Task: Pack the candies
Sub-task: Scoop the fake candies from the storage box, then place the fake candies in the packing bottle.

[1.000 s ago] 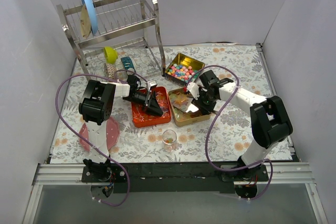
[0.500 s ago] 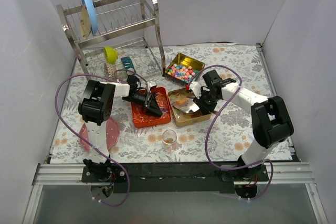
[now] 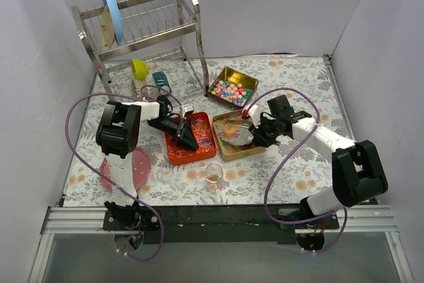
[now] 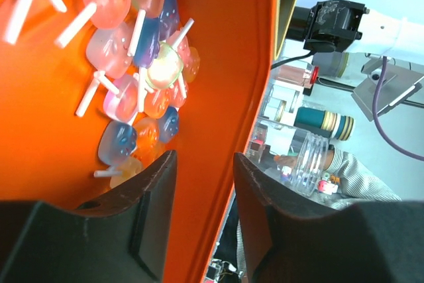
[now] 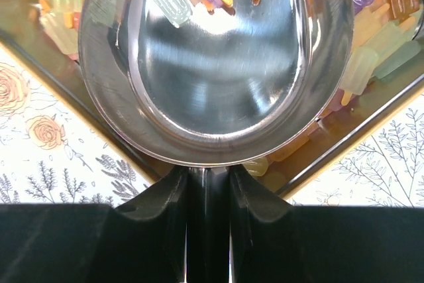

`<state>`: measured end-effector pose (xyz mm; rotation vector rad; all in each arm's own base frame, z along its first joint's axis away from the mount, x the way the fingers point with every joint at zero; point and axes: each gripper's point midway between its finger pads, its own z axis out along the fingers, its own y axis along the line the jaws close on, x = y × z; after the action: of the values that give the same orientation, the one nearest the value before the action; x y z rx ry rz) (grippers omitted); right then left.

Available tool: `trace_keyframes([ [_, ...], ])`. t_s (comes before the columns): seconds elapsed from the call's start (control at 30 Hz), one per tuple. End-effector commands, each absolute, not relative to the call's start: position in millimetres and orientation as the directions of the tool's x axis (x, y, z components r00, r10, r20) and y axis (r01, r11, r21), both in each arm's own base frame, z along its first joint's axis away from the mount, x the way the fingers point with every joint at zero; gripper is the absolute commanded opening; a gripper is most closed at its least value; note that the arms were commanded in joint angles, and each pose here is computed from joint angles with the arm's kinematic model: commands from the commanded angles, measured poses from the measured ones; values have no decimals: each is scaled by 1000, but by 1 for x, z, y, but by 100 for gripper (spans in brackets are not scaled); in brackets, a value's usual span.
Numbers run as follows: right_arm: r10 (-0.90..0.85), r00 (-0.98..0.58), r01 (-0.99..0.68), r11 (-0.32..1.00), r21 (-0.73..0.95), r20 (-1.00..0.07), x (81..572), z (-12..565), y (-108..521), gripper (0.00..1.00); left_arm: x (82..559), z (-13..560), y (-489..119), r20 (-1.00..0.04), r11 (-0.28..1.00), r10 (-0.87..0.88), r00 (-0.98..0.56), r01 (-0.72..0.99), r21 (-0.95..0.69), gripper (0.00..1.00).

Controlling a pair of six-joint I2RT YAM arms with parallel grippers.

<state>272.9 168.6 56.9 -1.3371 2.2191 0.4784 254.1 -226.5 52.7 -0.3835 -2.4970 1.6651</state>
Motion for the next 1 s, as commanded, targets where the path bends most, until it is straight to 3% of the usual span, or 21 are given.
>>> trace_keyframes([
  [0.0,-648,-301,-900,436,-16,-700,284,87,182,1,262,77,-224,-122,343,293,-948,224,-912,40],
  [0.63,-425,-292,-849,528,28,-857,272,99,167,1,250,67,-212,-120,414,381,-917,285,-864,45],
  [0.97,-291,-153,-812,581,-47,-944,276,142,170,1,258,69,-220,-174,421,427,-887,365,-830,47],
])
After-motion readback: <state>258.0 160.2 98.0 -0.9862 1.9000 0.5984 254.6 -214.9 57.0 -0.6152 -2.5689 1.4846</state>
